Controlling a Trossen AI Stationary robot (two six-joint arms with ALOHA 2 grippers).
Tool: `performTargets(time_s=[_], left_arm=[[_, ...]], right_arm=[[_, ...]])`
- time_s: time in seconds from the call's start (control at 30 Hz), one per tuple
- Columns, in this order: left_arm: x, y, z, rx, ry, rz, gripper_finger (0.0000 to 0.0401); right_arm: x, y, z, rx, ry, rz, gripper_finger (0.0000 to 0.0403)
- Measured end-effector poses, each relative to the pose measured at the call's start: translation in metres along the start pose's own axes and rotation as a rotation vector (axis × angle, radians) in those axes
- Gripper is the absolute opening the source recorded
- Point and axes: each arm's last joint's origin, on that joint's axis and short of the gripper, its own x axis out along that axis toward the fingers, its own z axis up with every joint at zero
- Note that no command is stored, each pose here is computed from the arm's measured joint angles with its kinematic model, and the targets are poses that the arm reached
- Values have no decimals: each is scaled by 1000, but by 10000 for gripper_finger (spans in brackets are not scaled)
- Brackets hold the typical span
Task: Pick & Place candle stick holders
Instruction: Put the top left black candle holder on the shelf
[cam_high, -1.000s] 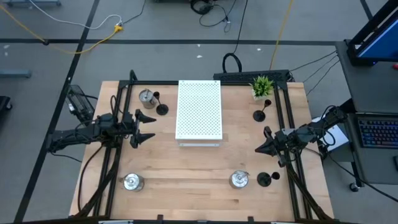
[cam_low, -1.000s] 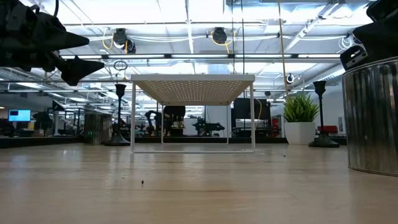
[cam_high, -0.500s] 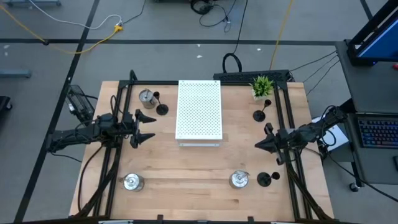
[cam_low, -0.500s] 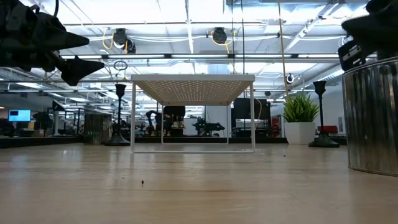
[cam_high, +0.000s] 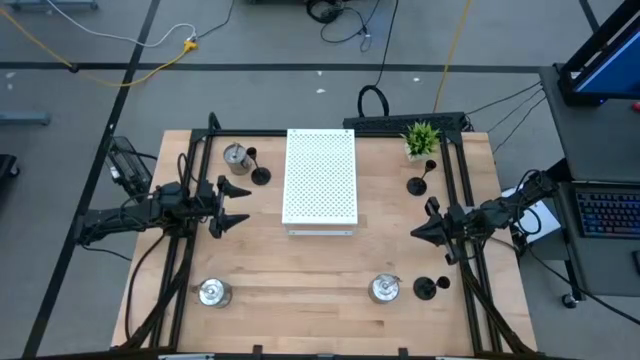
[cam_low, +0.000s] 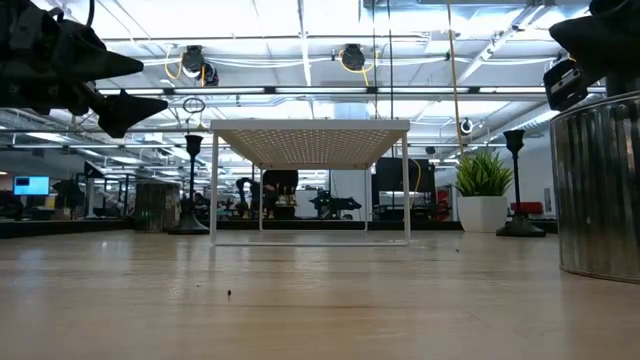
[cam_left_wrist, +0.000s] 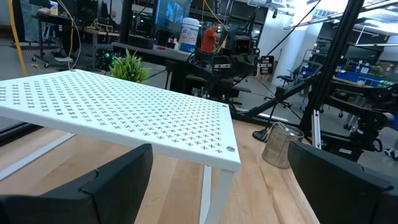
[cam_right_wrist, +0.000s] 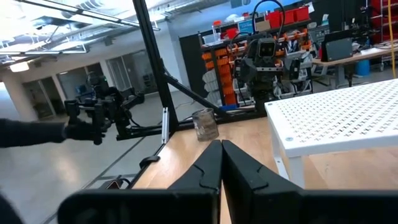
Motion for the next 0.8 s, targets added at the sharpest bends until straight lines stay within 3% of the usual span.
performTargets(time_s=[0.27,0.47,0.67,0.8], left_arm=[[0,-1,3,-14,-30,-7,379],[-1,-3,14,-101,-140,-42,379],[-5,-6,30,-294,-315,-97,379],[-7,-9,41,-276,-325,-83,379]], right_arm=[[0,0,0,76,-3,1,0],[0,0,1,110,-5,0,0],[0,0,1,127,-6,-1,0],[0,0,1,123,-7,-4,0]])
